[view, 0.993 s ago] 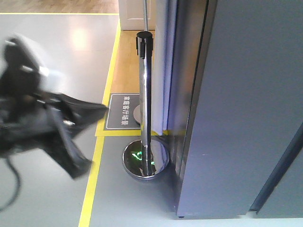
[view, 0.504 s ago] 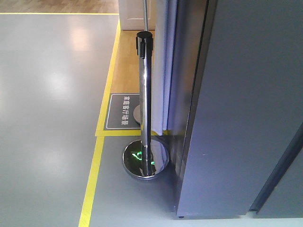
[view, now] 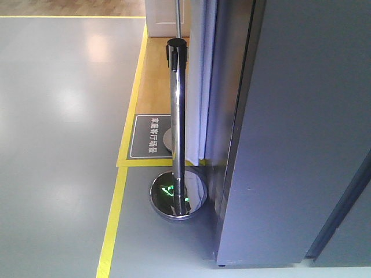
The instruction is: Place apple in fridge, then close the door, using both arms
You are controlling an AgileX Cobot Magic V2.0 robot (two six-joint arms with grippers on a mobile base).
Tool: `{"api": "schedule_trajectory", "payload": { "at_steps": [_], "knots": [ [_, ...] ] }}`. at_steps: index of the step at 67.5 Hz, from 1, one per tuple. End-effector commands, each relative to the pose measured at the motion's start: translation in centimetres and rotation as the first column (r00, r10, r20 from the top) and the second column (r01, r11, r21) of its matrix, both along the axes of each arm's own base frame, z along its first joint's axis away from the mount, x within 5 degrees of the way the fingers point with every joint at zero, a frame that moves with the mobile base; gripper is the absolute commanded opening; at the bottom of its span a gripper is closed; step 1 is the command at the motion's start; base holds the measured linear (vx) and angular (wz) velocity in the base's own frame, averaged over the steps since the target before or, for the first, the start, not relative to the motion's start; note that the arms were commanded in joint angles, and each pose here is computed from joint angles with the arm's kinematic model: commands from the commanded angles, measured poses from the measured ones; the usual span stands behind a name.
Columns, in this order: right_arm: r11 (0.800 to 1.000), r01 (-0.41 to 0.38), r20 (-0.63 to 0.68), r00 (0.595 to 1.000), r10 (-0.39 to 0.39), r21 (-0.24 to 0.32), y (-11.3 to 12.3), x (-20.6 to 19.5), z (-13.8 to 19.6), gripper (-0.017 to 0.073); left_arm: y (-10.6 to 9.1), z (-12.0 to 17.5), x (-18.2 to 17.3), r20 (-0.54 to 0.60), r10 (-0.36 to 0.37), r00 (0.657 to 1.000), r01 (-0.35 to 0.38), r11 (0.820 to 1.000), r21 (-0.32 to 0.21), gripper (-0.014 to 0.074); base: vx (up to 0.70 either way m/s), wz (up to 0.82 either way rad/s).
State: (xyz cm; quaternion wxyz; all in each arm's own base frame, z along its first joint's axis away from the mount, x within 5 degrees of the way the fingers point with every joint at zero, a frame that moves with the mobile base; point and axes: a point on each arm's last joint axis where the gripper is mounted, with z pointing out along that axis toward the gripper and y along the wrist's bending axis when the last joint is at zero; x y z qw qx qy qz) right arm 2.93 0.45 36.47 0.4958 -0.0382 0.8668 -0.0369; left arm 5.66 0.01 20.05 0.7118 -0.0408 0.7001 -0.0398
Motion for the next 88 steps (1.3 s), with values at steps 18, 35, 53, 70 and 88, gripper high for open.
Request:
{"api": "schedule_trajectory", "payload": {
  "at_steps": [18, 35, 53, 70, 88],
  "knots": [
    [1.0, 0.001, 0.056, 0.998, -0.001, -0.005, -0.05, 0.36, 0.92, -0.0002, -0.03, 0.86, -0.18, 0.183, -0.005, 0.983, 0.006, 1.0, -0.003, -0.0006, 0.0, 0.0],
    [1.0, 0.001, 0.056, 0.998, -0.001, -0.005, -0.05, 0.36, 0.92, -0.0002, -0.02, 0.93, -0.2, 0.19, -0.004, 0.982, 0.004, 1.0, -0.003, -0.0006, 0.0, 0.0],
    [1.0, 0.001, 0.056, 0.998, -0.001, -0.005, -0.05, 0.36, 0.92, -0.0002, -0.01, 0.91, -0.19, 0.186, -0.002, 0.983, 0.002, 1.0, -0.003, -0.0006, 0.0, 0.0],
    [1.0, 0.001, 0.056, 0.998, -0.001, -0.005, -0.05, 0.36, 0.92, -0.0002, -0.01, 0.91, -0.19, 0.186, -0.002, 0.983, 0.002, 1.0, -0.003, -0.0006, 0.0, 0.0],
    [1.0, 0.001, 0.056, 0.998, -0.001, -0.005, -0.05, 0.36, 0.92, -0.0002, -0.01, 0.91, -0.19, 0.186, -0.002, 0.983, 0.002, 1.0, -0.003, -0.0006, 0.0, 0.0]
  ]
}}
